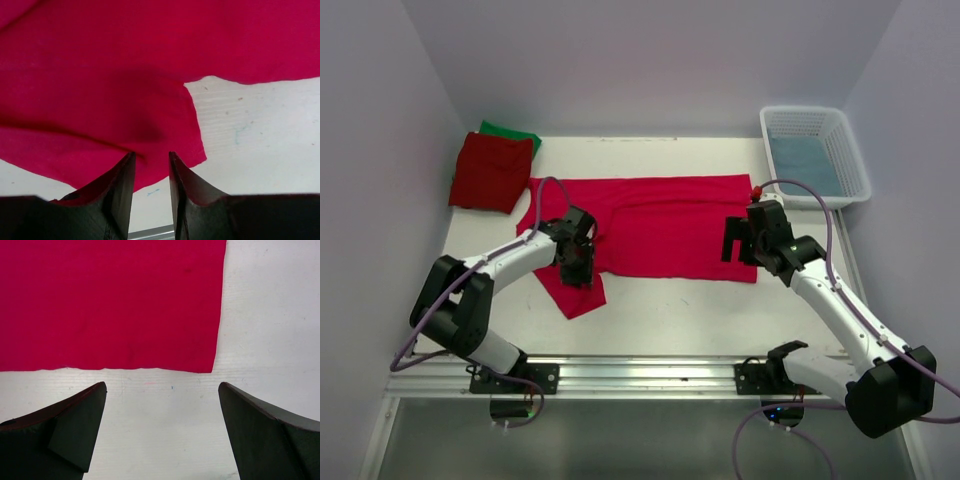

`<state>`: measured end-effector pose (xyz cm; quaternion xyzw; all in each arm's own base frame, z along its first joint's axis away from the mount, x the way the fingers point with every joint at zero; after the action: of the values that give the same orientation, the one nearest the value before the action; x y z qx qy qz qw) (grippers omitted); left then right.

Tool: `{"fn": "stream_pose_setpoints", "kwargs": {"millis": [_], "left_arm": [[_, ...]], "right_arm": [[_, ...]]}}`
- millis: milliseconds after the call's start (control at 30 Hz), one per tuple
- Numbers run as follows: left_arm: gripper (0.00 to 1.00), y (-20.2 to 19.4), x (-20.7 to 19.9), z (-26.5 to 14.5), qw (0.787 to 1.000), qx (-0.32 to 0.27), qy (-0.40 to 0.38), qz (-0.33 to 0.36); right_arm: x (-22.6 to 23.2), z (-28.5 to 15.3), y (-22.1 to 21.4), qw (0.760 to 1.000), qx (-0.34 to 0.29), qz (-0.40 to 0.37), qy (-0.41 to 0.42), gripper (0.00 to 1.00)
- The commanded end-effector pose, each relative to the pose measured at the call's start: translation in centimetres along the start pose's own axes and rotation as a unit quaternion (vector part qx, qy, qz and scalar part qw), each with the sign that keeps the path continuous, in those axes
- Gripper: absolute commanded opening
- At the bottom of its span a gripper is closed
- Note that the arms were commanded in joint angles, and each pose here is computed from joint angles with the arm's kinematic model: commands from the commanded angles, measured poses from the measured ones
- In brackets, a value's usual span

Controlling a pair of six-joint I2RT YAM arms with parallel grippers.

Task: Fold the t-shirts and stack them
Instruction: Grap the side of the flattened tshirt closest away from the robot with both arms

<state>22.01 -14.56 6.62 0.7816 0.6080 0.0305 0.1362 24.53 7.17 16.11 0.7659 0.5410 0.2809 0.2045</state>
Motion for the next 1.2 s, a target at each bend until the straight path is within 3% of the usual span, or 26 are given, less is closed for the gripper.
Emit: {"fn": "stream_pose_setpoints", "kwargs": {"millis": [0,233,933,1033,1167], "left_arm": [[0.36,1.6,0.2,0.2,1.000,-0.023,0.021,0.001],[0.38,0.4,1.8,-0.5,0.996,-0.009,0.087,-0.003],[0.35,-2.0,0.1,1.3,0.997,0.020,0.066,-0.045],[0.32,-2.2,-0.1,1.5,0.997,0.023,0.066,-0.043],[0.19,-2.6,-0.1,1.8,0.997,0.027,0.062,-0.043]], "right_arm": [[0.2,-0.3,0.3,1.000,-0.003,0.000,0.003,0.99],[0.1,-0.1,0.1,1.000,0.000,-0.001,-0.001,0.99],[-0.1,0.0,0.1,1.000,-0.003,0.002,-0.009,0.98],[-0.1,0.1,0.1,1.000,-0.001,0.002,-0.008,0.95],[-0.1,0.0,0.0,1.000,-0.003,0.001,-0.008,0.92]]}}
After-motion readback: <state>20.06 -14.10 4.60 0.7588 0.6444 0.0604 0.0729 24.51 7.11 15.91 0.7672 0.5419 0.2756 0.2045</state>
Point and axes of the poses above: each gripper's point midway between its finger pads, its own z axis out along the fingers, its own x axis along the line the jaws close on, y = z × x, the point moved 3 cm from there along -z, back along the fingers, and after that the axes turned 13 degrees about z, right-handed, at the moved point
